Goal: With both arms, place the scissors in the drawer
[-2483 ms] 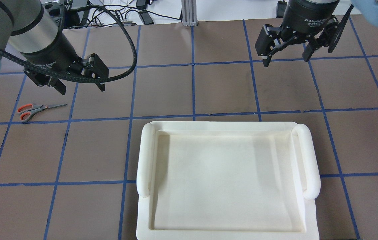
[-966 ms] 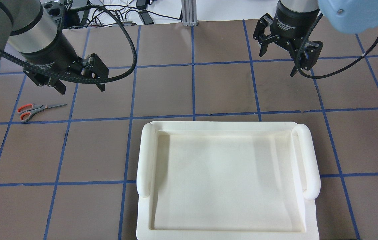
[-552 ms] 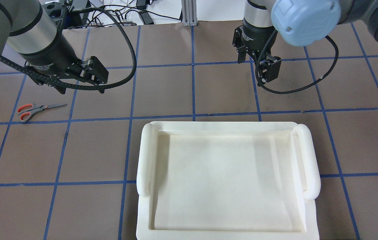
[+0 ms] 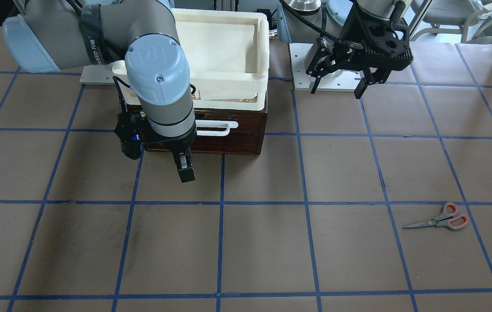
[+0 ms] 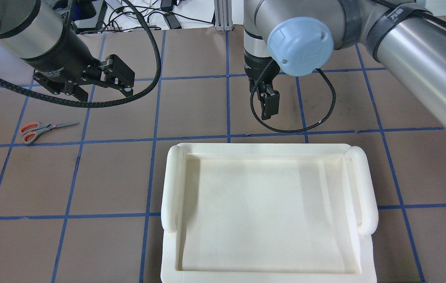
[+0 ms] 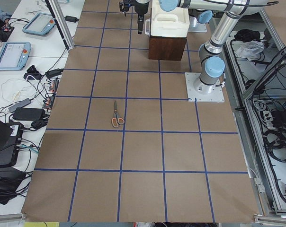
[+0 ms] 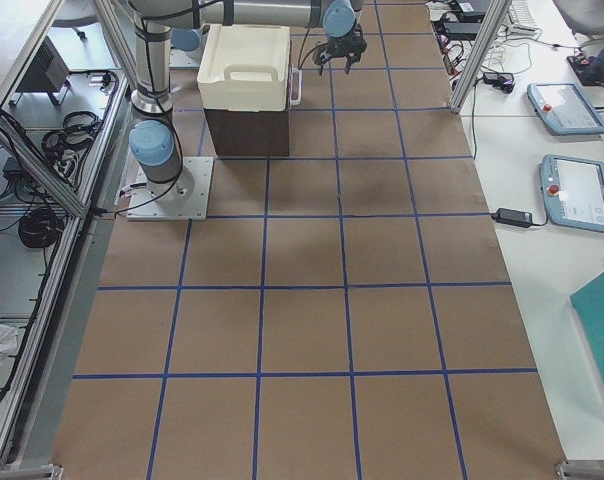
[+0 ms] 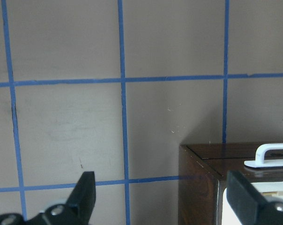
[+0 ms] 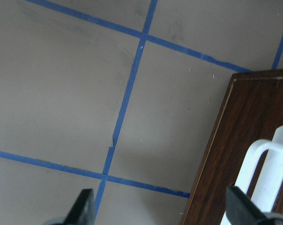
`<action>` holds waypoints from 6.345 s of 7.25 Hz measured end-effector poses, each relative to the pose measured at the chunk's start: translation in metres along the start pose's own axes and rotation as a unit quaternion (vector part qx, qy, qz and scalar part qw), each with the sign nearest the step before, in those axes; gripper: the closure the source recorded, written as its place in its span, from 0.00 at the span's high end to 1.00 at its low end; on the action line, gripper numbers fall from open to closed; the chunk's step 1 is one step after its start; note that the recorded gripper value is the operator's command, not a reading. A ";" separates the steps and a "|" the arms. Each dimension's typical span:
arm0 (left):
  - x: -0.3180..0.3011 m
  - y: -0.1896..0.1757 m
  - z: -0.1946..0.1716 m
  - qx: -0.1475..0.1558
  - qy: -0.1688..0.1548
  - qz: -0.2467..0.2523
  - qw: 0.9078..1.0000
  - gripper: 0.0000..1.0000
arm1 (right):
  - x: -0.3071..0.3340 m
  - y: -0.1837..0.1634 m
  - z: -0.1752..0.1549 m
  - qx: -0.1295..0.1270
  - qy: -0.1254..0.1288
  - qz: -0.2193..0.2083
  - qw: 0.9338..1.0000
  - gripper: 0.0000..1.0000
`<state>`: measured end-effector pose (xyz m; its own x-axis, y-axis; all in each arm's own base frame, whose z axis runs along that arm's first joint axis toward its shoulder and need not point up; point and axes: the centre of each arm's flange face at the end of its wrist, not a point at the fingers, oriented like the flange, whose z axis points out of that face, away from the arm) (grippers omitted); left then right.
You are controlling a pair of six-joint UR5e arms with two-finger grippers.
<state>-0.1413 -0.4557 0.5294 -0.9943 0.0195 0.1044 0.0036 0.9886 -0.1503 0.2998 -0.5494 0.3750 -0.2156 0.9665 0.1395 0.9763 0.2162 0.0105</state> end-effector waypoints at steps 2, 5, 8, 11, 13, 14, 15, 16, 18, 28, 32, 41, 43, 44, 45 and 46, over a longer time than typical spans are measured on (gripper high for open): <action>-0.012 -0.016 0.006 0.040 -0.007 0.005 0.999 1.00 | -0.003 0.014 0.014 -0.019 0.014 0.048 0.999 1.00; -0.033 -0.025 -0.018 0.052 -0.055 0.034 0.997 1.00 | -0.005 0.021 0.032 -0.036 0.048 0.086 0.995 1.00; -0.026 -0.030 0.015 0.015 0.005 0.040 0.999 1.00 | 0.000 0.021 0.049 -0.025 0.095 0.095 0.991 1.00; -0.028 -0.017 0.032 -0.021 0.014 0.051 0.998 1.00 | 0.005 0.020 0.058 -0.019 0.118 0.096 0.988 1.00; -0.045 -0.023 0.043 -0.036 -0.008 0.056 0.998 0.99 | 0.009 0.020 0.072 -0.016 0.130 0.096 0.987 1.00; -0.069 -0.029 0.046 -0.045 -0.034 0.068 0.996 0.94 | 0.010 0.019 0.075 -0.015 0.135 0.096 0.986 1.00; -0.101 -0.035 0.046 -0.052 -0.047 0.110 0.991 0.93 | 0.011 0.019 0.077 -0.015 0.139 0.096 0.986 1.00; -0.135 -0.038 0.047 -0.063 -0.048 0.192 0.978 0.93 | 0.012 0.019 0.079 -0.014 0.143 0.096 0.985 1.00; -0.189 -0.046 0.064 -0.090 -0.027 0.411 0.907 0.91 | 0.015 0.019 0.083 -0.012 0.155 0.097 0.983 1.00; -0.413 -0.104 0.268 -0.089 0.000 0.706 0.702 0.98 | 0.009 0.020 0.110 -0.015 0.171 0.092 0.981 1.00; -0.412 -0.111 0.300 -0.088 -0.009 0.680 0.728 0.95 | 0.003 0.020 0.114 -0.016 0.158 0.088 0.983 1.00; -0.411 -0.105 0.339 -0.097 0.017 0.690 0.717 0.61 | -0.028 0.016 0.083 -0.026 0.054 0.056 0.997 1.00; -0.412 -0.105 0.338 -0.098 0.016 0.691 0.716 0.32 | -0.034 0.008 0.075 -0.029 0.045 0.047 0.997 1.00; -0.412 -0.105 0.338 -0.099 0.016 0.691 0.716 0.14 | -0.036 0.003 0.074 -0.030 0.042 0.042 0.998 1.00; -0.412 -0.104 0.338 -0.100 0.016 0.691 0.716 0.00 | -0.040 -0.001 0.075 -0.032 0.041 0.038 0.998 1.00; -0.412 -0.104 0.337 -0.100 0.015 0.691 0.716 0.00 | -0.045 -0.003 0.077 -0.032 0.040 0.037 0.998 1.00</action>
<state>0.2321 -0.6172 0.1709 -0.0242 0.9996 0.0132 0.9996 0.0240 0.0120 0.3048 -0.5834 0.2920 -0.1433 0.9647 0.2208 0.9893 0.1332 0.0603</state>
